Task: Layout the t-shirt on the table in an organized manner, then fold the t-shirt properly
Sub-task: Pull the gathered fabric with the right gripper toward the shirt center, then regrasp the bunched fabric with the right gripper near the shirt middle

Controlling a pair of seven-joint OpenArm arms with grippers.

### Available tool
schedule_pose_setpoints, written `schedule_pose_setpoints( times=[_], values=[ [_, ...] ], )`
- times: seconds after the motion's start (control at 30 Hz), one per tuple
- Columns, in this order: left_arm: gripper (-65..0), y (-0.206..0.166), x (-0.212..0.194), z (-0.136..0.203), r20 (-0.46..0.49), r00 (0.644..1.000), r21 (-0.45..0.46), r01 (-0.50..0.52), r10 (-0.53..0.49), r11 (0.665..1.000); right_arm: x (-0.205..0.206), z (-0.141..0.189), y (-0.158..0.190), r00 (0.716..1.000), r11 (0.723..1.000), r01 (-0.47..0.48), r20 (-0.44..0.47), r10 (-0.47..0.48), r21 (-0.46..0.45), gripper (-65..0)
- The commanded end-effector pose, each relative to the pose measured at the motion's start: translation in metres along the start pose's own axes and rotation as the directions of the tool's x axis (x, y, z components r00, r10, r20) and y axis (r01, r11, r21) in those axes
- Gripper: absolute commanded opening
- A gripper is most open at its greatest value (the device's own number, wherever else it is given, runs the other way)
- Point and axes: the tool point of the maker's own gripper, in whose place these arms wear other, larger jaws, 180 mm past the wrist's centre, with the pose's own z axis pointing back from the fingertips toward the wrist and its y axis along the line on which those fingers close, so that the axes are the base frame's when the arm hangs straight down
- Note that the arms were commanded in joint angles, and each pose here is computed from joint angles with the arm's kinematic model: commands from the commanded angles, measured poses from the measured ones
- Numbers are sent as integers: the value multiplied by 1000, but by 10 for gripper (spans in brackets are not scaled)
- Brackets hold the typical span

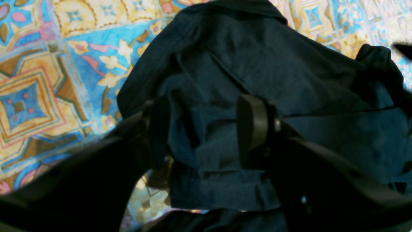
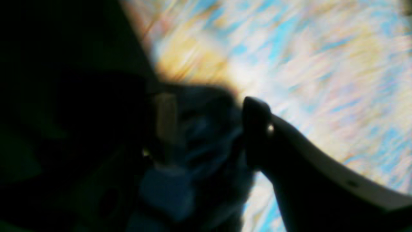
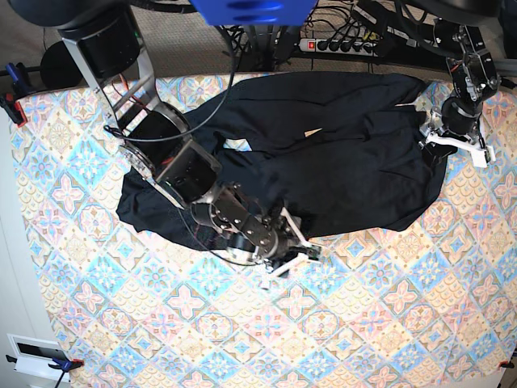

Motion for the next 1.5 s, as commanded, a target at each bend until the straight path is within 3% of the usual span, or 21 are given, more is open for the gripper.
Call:
schedule_pose_setpoints(
  times=[0.0, 0.63, 0.87, 1.07, 1.37, 1.47],
  values=[
    [-340, -3, 13, 3, 40, 999, -10, 13, -12, 1000, 18, 10, -31, 999, 998, -11, 39, 14, -66, -342],
    [-341, -5, 4, 2, 29, 1000, -14, -12, 12, 1000, 20, 10, -33, 999, 998, 5, 47, -2, -70, -341],
    [-341, -6, -1, 2, 22, 999, -18, -26, 26, 1000, 26, 12, -48, 996, 987, 38, 85, -25, -155, -341],
    [-340, -6, -2, 2, 22, 999, -17, -28, 28, 999, -17, -4, -33, 997, 991, 74, 16, -73, -111, -339],
    [-340, -6, -2, 2, 22, 999, -17, -28, 28, 999, -16, -13, -17, 995, 993, 92, 35, -89, -74, -339],
    [-341, -6, -2, 2, 22, 999, -17, -28, 28, 999, -19, -15, -4, 999, 999, 44, 14, -44, -20, -346]
  ],
)
